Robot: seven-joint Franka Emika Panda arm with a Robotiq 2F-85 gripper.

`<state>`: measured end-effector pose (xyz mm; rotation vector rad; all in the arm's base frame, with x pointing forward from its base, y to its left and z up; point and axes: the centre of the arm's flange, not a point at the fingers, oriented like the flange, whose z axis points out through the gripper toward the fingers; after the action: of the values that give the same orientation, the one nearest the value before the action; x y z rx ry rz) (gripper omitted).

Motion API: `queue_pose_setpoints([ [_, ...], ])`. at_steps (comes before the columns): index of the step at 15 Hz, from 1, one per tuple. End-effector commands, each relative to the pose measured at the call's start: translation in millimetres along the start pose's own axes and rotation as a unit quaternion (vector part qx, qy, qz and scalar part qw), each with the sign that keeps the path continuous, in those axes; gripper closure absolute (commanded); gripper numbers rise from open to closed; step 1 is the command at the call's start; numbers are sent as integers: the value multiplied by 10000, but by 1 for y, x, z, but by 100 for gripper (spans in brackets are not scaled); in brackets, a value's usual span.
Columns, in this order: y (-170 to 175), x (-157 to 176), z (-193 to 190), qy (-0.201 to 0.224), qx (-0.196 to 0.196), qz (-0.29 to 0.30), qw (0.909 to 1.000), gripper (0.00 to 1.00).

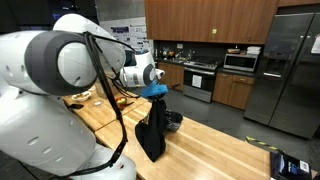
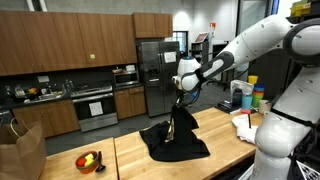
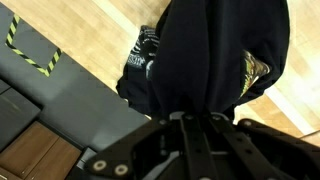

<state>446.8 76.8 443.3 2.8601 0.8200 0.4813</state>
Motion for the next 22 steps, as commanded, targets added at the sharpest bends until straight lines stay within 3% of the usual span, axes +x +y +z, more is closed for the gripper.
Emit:
queue_pose_setpoints([
  [1, -3, 31, 21, 243, 81, 123, 9996, 98],
  [8, -10, 79, 45, 430, 110, 101, 9990, 98],
  [15, 8, 125, 58, 523, 109, 52, 9986, 98],
  [22, 21, 141, 111, 46, 347, 39, 9994, 98],
])
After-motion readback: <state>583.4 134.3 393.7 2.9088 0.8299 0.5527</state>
